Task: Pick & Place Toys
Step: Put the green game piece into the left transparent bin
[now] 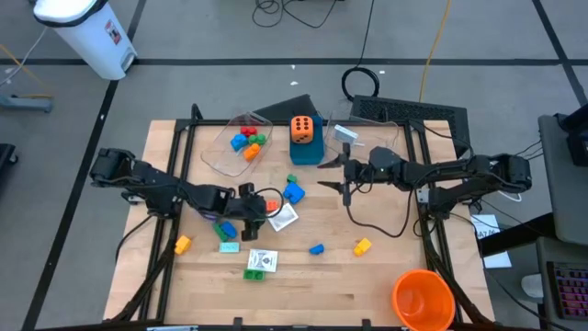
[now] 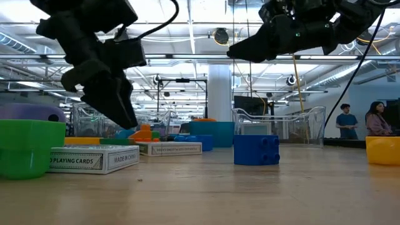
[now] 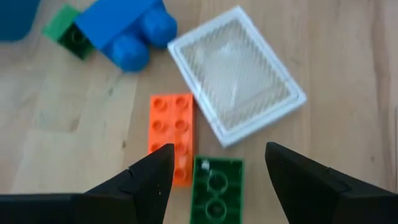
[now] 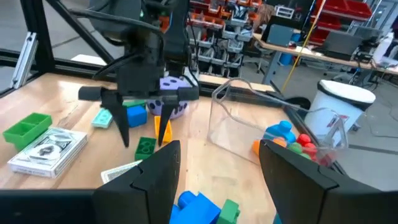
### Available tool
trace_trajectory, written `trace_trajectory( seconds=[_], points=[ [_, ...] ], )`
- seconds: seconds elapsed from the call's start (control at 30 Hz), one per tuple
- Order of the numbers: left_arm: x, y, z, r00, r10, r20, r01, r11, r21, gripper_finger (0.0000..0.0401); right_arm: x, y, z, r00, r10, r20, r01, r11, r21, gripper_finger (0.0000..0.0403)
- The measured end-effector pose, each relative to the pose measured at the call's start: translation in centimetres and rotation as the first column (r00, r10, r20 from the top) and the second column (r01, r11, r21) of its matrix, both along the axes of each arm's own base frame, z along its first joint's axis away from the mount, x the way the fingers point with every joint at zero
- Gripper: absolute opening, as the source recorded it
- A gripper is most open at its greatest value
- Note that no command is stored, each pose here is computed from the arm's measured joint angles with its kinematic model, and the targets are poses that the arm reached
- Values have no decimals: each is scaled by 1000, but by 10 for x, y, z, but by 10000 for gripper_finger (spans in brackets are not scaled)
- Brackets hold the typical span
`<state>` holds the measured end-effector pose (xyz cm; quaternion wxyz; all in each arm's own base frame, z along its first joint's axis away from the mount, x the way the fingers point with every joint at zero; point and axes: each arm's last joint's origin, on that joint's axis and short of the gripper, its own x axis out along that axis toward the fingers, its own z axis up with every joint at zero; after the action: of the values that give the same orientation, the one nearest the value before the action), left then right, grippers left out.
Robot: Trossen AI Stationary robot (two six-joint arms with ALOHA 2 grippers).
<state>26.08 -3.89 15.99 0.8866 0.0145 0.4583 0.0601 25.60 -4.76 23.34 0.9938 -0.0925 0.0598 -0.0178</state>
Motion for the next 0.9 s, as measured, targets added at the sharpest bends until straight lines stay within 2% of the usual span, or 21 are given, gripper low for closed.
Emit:
trace_trajectory(
  seconds=[0.2,0.37,0.73,0.9],
  points=[
    [-5,1,-2,997,51,-62,-52,998,-30,253,0,0,-1,1000,0,-14,0,1000,6,212],
    [-5,1,-3,996,55,-66,-57,998,-32,253,0,0,-1,1000,0,-14,0,1000,4,212],
    [2,0,-29,986,59,-153,-61,998,-8,253,0,0,-1,1000,1,-15,-2,1000,-12,212],
    [-1,0,-31,981,38,-190,-48,998,-50,231,0,0,-1,1000,1,-15,-2,1000,-12,212]
  ],
)
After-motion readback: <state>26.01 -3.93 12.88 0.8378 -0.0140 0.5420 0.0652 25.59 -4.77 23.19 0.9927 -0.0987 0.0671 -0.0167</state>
